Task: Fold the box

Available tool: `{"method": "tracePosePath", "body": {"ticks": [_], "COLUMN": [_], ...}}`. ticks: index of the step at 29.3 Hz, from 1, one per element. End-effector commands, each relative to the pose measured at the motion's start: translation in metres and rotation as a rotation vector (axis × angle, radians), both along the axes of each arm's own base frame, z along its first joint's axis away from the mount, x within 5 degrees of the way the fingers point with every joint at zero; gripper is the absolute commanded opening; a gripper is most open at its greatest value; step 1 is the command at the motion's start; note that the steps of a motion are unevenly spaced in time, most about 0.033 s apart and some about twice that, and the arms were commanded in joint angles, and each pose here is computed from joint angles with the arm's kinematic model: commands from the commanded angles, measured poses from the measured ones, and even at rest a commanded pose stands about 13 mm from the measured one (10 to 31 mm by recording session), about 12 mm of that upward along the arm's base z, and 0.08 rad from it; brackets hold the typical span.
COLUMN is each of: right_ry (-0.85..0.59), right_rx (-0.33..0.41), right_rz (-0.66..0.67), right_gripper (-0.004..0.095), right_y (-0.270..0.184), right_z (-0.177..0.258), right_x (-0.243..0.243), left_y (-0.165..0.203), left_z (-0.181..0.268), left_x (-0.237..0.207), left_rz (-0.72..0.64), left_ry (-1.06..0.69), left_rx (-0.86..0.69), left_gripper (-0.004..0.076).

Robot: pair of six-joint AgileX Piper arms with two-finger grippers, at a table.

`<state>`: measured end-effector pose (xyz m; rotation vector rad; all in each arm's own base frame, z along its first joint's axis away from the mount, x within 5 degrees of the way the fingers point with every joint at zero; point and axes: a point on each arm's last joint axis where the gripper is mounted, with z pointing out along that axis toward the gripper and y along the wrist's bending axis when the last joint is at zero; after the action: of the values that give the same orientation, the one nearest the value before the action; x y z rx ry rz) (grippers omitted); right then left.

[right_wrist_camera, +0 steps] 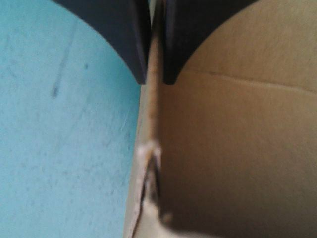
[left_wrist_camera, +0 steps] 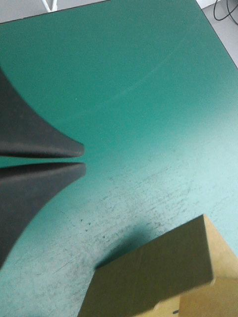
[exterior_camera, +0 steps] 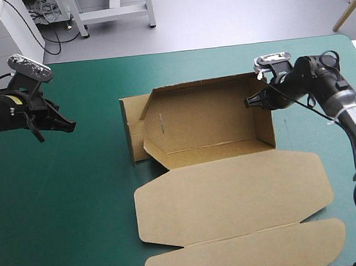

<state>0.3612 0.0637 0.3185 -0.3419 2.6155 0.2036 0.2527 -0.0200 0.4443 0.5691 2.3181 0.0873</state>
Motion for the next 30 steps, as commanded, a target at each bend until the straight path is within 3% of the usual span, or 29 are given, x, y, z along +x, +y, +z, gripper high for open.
{"method": "tracePosePath", "body": {"ticks": [1,5,10,12,19,30], "right_ry": [0.009,-0.008,-0.040,-0.055,-0.124,-0.351], "right_rx": [-0.015,-0.019,0.000,0.002,0.013,0.031], "right_rz": [0.036,0.044,0.036,0.038,0.058,0.071], "right_gripper": [0.0010,0.0195,0.0602,0.0682,0.0701,0.0701], "right_y": [0.001,0.003,0.005,0.005,0.004,-0.006], "right_z": [-0.006,-0.012,-0.012,-0.005,0.048,0.148], "right_x": [0.016,0.031,0.040,0.040,0.024,-0.054], "left_y": [-0.001,-0.001,-0.001,-0.001,-0.001,-0.001], "left_z": [0.020,0.020,0.020,0.019,0.018,0.018], "left_x": [-0.008,-0.008,-0.009,-0.009,-0.010,-0.010], "left_rz": [0.002,0.002,0.003,0.003,0.002,0.002], "left_ry": [-0.112,-0.112,-0.111,-0.107,-0.093,-0.089], "left_rx": [-0.027,-0.027,-0.028,-0.029,-0.028,-0.027], "left_gripper": [0.0010,0.0009,0.0001,-0.0008,-0.0010,-0.0010]}}
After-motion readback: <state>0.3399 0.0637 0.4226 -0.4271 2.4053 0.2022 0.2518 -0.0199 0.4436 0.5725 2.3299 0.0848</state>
